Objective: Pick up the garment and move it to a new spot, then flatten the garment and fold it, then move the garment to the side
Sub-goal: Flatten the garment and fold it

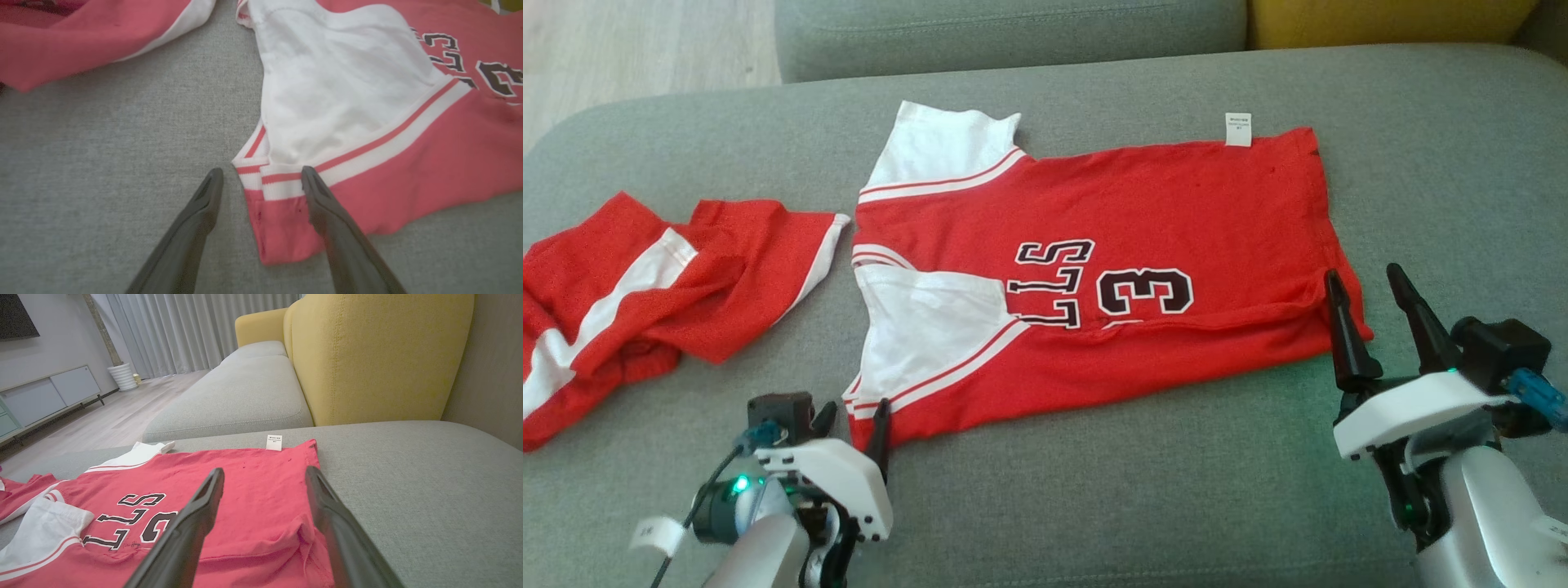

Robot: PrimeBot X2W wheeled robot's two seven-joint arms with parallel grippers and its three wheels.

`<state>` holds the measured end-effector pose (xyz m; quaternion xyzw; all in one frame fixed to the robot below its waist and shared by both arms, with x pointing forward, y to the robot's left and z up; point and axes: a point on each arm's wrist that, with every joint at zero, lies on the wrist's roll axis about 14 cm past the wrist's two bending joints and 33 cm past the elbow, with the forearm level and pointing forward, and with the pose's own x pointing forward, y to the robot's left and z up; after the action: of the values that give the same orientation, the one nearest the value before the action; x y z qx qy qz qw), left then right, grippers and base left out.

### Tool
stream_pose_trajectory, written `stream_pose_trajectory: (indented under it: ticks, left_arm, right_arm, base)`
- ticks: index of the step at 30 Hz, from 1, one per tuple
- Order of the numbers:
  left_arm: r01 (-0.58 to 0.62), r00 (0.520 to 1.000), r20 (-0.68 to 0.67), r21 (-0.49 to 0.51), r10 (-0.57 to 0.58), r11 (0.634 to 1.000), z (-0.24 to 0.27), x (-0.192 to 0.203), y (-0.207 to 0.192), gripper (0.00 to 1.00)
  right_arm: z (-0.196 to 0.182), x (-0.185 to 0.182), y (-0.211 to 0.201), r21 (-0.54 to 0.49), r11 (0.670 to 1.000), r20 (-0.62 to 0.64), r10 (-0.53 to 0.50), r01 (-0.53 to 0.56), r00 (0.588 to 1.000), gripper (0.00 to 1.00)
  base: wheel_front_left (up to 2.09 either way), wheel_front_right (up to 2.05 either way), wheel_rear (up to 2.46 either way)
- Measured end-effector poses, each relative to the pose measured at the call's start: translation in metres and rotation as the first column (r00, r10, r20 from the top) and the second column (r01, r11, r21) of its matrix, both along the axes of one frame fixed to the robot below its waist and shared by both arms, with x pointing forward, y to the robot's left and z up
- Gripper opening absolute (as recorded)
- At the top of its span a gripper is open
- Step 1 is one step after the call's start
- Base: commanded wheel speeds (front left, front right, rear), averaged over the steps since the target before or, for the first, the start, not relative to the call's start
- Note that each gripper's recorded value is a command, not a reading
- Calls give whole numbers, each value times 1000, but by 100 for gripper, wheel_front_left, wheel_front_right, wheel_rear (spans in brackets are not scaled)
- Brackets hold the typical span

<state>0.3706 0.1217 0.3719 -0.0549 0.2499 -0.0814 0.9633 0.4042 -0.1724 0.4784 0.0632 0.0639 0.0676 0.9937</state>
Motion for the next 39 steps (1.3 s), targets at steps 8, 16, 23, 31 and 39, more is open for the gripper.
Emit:
stream_pose_trajectory:
  ticks: [8, 16, 23, 31, 39]
  left_arm:
    - [82, 996, -43, -21, -82, 996, -4, 5, -16, 11]
    - [37, 996, 86, -53, -32, 998, 16, 18, -10, 0]
    - [-23, 973, 226, -83, 41, 996, 48, 37, 3, 0]
    - [-10, 972, 233, -91, 31, 996, 47, 35, 4, 0]
    - [14, 978, 206, -99, 6, 995, 38, 31, -3, 0]
  right_arm:
    - [-1, 0, -9, -12, 1000, -10, -25, 25, 1000, 100]
    - [-28, -3, -26, 4, 994, -141, -104, 105, 985, 100]
    - [-54, -5, -25, 19, 992, -267, -112, 122, 957, 100]
    - [-85, -1, -26, 32, 989, -422, -118, 144, 899, 100]
    - [-105, 6, -9, 81, 989, -507, -66, 124, 859, 100]
  base:
    - [0, 0, 0]
    - [0, 0, 0]
    - [0, 0, 0]
    - [0, 0, 0]
    - [0, 0, 0]
